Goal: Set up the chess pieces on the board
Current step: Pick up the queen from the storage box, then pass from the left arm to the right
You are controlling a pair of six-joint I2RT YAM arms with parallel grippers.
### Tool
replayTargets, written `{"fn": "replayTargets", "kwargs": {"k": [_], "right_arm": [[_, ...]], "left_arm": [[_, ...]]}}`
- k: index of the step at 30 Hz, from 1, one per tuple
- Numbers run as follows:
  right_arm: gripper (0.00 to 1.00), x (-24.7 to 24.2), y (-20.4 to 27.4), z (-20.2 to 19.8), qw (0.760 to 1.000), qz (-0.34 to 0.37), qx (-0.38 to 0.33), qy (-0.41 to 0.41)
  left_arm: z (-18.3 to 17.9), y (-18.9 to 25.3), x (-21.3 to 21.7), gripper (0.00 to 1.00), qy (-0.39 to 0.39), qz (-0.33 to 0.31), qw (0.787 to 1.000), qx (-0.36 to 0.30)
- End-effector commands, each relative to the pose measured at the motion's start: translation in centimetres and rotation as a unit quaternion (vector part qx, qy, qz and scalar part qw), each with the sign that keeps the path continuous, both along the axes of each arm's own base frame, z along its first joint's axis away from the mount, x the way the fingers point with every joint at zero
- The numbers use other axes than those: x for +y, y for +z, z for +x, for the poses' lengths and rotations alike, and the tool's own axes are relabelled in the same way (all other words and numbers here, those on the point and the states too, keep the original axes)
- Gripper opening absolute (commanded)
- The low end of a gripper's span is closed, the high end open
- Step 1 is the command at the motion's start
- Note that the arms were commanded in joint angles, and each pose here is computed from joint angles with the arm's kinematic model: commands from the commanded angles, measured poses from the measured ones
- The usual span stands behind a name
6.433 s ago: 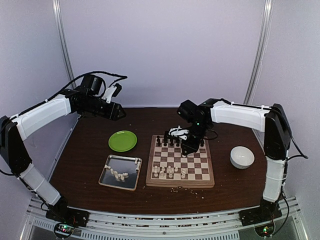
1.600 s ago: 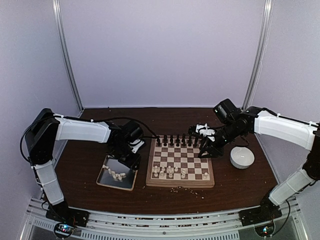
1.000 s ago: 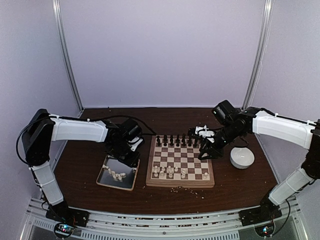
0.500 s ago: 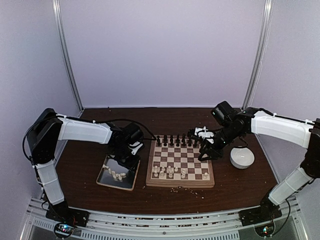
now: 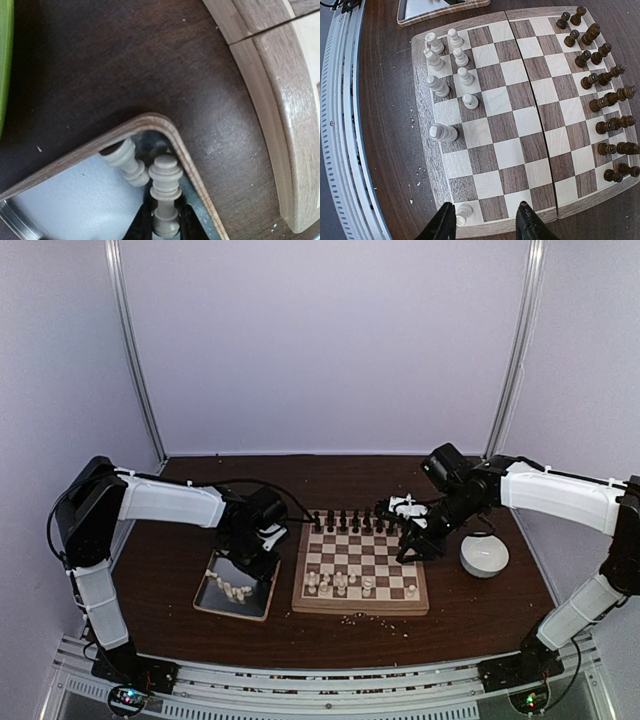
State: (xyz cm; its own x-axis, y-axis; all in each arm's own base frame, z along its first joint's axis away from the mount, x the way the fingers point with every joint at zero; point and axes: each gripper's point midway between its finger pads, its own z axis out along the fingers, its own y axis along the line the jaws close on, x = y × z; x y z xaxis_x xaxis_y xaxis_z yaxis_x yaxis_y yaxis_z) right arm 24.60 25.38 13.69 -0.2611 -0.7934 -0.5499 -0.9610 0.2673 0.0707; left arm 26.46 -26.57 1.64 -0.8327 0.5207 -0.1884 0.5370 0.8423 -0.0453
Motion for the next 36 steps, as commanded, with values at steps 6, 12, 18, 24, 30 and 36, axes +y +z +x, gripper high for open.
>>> {"fn": "replayTargets", "kwargs": {"k": [6,12,18,24,30,36], "right_arm": [[0.41,0.4,-0.2,-0.1,1.0,0.001,0.014,0.005],[0.41,0.7,0.0,0.0,1.0,0.006,0.018,0.001],[0.45,3.1,5.1,0.1,0.994,0.098,0.046,-0.015],[0.51,6.1,9.0,1.3,0.981,0.152,0.119,-0.019],[0.58,9.0,11.4,1.0,0.951,0.19,0.244,0.004],[0.62,10.1,11.0,0.5,0.947,0.185,0.261,0.002]], "left_arm": [[-0.3,4.1,0.2,0.08,-0.038,-0.05,0.997,-0.038],[-0.2,5.8,-1.5,0.08,-0.045,-0.178,0.981,-0.06],[-0.3,11.9,-5.6,0.1,-0.097,-0.348,0.923,-0.135],[-1.0,17.5,-9.7,0.12,-0.145,-0.437,0.872,-0.167],[-2.1,20.9,-13.7,0.13,-0.188,-0.469,0.843,-0.185],[-3.1,21.7,-15.9,0.13,-0.212,-0.479,0.832,-0.18]]}}
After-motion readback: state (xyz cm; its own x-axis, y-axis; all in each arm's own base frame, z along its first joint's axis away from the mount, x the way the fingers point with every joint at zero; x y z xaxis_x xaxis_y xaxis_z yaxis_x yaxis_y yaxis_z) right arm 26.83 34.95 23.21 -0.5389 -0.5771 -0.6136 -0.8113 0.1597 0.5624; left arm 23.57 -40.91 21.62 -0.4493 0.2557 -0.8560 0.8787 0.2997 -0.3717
